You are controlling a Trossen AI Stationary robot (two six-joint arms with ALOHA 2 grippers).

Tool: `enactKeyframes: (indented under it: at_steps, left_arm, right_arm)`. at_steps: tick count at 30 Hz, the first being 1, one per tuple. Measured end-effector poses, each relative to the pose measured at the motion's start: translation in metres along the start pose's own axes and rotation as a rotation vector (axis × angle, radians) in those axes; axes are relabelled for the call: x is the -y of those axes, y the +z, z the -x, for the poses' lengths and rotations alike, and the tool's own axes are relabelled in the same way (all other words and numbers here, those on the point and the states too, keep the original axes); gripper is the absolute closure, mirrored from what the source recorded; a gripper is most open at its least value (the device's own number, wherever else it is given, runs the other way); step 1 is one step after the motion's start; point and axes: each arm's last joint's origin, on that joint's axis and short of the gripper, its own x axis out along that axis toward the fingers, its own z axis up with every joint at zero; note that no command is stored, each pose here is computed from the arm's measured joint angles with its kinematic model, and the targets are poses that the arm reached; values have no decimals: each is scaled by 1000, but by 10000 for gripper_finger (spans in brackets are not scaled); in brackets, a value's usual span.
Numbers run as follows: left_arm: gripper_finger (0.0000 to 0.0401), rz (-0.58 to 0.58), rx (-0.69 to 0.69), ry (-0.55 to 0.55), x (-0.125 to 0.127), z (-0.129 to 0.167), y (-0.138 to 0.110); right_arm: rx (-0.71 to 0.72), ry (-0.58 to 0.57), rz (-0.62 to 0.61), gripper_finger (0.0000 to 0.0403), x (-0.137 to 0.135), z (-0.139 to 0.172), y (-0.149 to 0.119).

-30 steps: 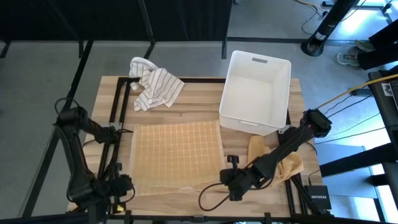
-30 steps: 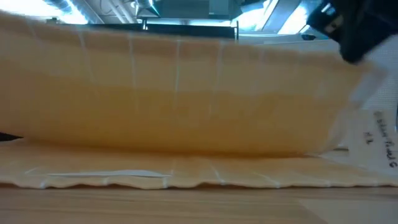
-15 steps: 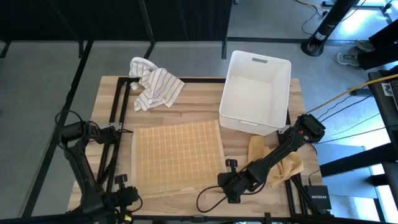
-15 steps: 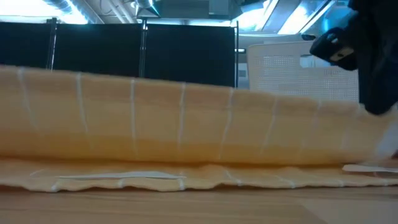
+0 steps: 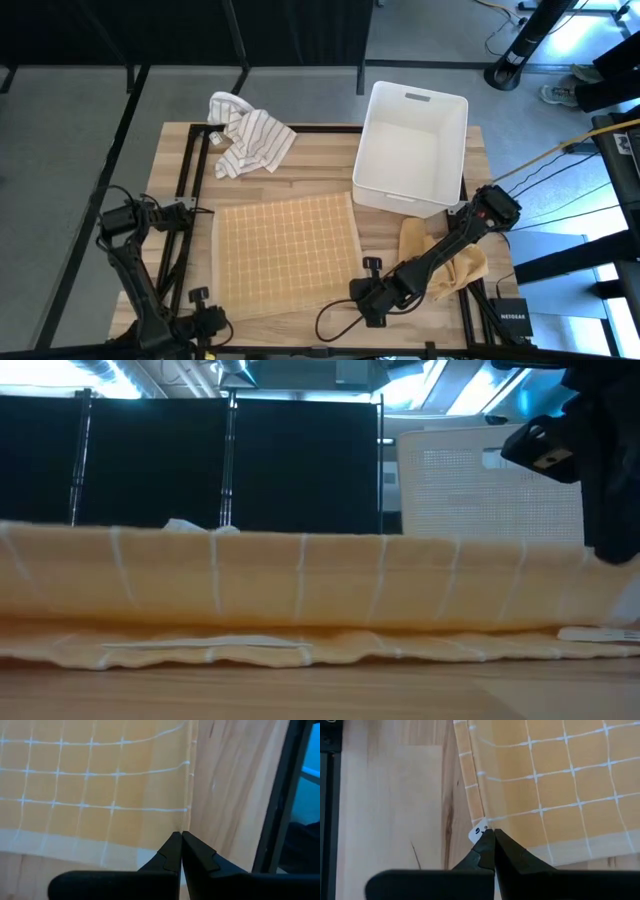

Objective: Fold towel
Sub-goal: Fold the yellow patterned towel

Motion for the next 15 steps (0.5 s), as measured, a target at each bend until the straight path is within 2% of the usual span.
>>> enactKeyframes:
  at_steps: [4,9,15]
  left_arm:
    - [397,12,0,0,1,-2,1]
    - [397,53,-3,-27,3,-3,4]
    - [397,79,-68,-27,2,-5,6]
  right_arm:
    - [-11,-2,2,370,0,-2,-1]
    - [-43,7,0,303,0,-3,-3]
    - [-125,58,-5,236,1,0,-7]
